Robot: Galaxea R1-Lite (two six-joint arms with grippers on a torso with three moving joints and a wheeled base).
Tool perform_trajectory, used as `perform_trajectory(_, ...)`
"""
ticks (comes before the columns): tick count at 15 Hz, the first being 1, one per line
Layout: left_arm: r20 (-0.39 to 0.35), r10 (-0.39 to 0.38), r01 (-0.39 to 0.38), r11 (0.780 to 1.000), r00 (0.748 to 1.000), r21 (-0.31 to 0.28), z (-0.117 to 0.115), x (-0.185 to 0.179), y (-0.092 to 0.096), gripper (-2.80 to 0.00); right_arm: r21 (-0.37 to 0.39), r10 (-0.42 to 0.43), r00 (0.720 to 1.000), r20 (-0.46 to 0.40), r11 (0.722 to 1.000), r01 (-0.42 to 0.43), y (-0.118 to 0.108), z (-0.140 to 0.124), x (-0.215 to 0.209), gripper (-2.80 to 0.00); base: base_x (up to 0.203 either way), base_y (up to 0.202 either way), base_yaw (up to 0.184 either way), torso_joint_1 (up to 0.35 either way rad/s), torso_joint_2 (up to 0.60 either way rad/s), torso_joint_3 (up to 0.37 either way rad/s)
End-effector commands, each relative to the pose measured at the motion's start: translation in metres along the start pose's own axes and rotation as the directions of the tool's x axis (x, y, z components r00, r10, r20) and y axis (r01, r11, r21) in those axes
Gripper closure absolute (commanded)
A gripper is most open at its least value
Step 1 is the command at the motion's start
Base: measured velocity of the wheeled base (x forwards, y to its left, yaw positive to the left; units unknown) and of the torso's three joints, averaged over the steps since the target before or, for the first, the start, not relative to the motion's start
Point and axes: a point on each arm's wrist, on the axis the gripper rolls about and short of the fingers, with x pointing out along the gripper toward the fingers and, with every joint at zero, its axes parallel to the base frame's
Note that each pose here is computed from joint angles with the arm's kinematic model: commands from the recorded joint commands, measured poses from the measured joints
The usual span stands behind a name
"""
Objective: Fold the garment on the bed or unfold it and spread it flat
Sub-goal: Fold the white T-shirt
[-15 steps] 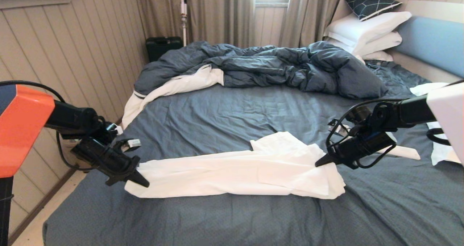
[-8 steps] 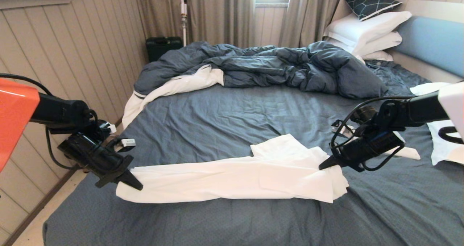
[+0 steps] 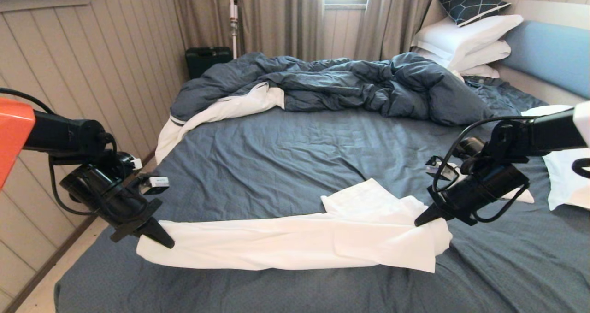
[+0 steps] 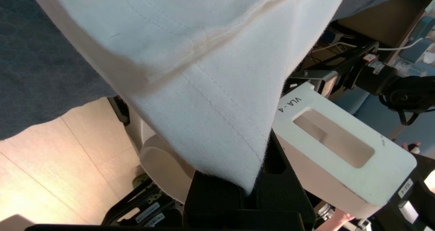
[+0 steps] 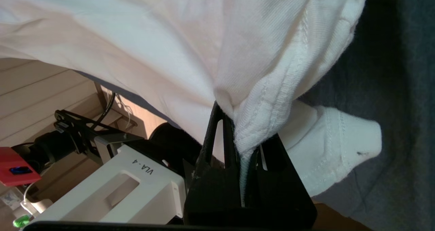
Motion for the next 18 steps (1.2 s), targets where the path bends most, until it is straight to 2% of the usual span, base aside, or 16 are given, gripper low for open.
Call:
perform_trajectory(1,0.010,0.000,0.000,1.000,1.000,0.009,-0.003,-0.005,-0.005,0.00,-0.004,0.002,1.000,0.002,1.000,-0.002,0.003,-0.001,-0.005,0.00,0.000,0.000,0.000,0.000,0.00,0.000)
perform_trajectory(5,0.015,0.007,-0.008,1.000,1.000,0.021,-0.006,-0.013,-0.011,0.00,-0.015,0.001,1.000,0.011,1.000,-0.001,0.011,-0.003,-0.014,0.00,0.000,0.000,0.000,0.000,0.00,0.000)
perform_trajectory(10,0.004,0.030,-0.030,0.999,1.000,0.019,0.001,-0.021,-0.016,0.00,0.015,0.006,0.998,-0.066,1.000,-0.005,0.024,0.003,-0.029,0.00,0.000,0.000,0.000,0.000,0.00,0.000)
perform_trajectory(14,-0.040,0.015,-0.015,1.000,0.999,-0.015,0.014,-0.004,0.000,0.00,0.067,0.016,0.989,-0.145,0.998,-0.006,0.009,0.014,-0.006,0.00,0.000,0.000,0.000,0.000,0.00,0.000)
perform_trajectory(18,-0.058,-0.013,0.011,0.999,0.998,-0.030,0.013,0.005,0.004,0.00,0.064,0.014,0.988,-0.156,0.998,-0.004,0.002,0.017,0.004,0.00,0.000,0.000,0.000,0.000,0.00,0.000)
